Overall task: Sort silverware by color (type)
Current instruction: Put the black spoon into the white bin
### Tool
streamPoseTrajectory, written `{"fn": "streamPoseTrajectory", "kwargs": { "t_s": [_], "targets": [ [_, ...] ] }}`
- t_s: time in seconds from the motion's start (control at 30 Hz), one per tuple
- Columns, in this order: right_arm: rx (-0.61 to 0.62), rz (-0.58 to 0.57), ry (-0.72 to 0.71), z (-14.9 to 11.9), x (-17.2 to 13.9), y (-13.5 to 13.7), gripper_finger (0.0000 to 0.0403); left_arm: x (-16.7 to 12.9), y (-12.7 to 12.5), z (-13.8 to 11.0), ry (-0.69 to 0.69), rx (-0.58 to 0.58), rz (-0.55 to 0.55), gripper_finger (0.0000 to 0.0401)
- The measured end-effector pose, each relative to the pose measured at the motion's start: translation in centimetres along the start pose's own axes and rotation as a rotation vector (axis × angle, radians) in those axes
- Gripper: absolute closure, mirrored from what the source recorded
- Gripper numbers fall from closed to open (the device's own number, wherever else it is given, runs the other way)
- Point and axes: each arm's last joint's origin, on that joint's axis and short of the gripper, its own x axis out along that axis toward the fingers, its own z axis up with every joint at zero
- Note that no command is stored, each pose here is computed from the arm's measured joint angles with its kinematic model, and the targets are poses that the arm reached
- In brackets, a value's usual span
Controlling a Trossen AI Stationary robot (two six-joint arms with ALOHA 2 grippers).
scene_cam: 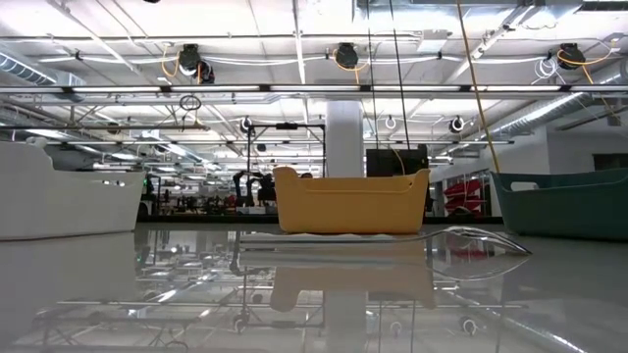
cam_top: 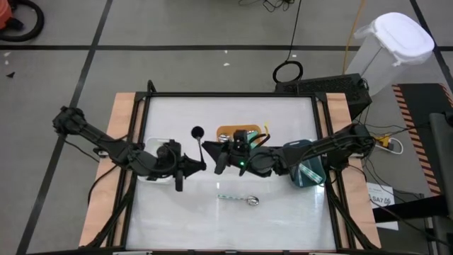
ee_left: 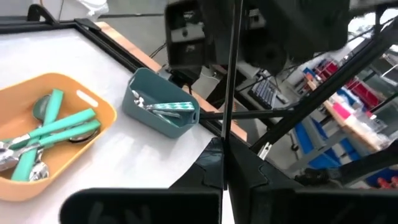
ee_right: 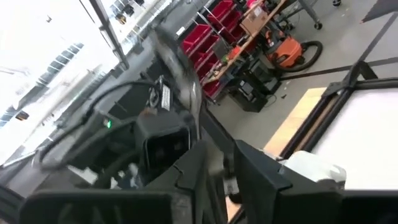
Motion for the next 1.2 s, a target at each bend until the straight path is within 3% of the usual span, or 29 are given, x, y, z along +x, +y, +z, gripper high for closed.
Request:
{"fn": "streamPoseTrajectory", "kwargs": {
  "t_s": [0.5,0.87,1.2],
  "targets": [
    [-0.034,-0.046,0.063,-0.7,-0.6,-0.2,0.0301,-4.5,0.8,1.5,0.059,-0.075,0.013,0.0400],
    [-0.064,-0.122,0.152,-0.1,-2.4,-0.2,0.0300,-7.1,1.2,0.0,0.187,-0.194,0.068,0.0400],
    [-0.137,-0.238,0.306,0.4,-6.2,-0.3,0.0300,-8.8,2.1,-2.1,0.338,-0.270,0.201,0.0400]
  ]
}}
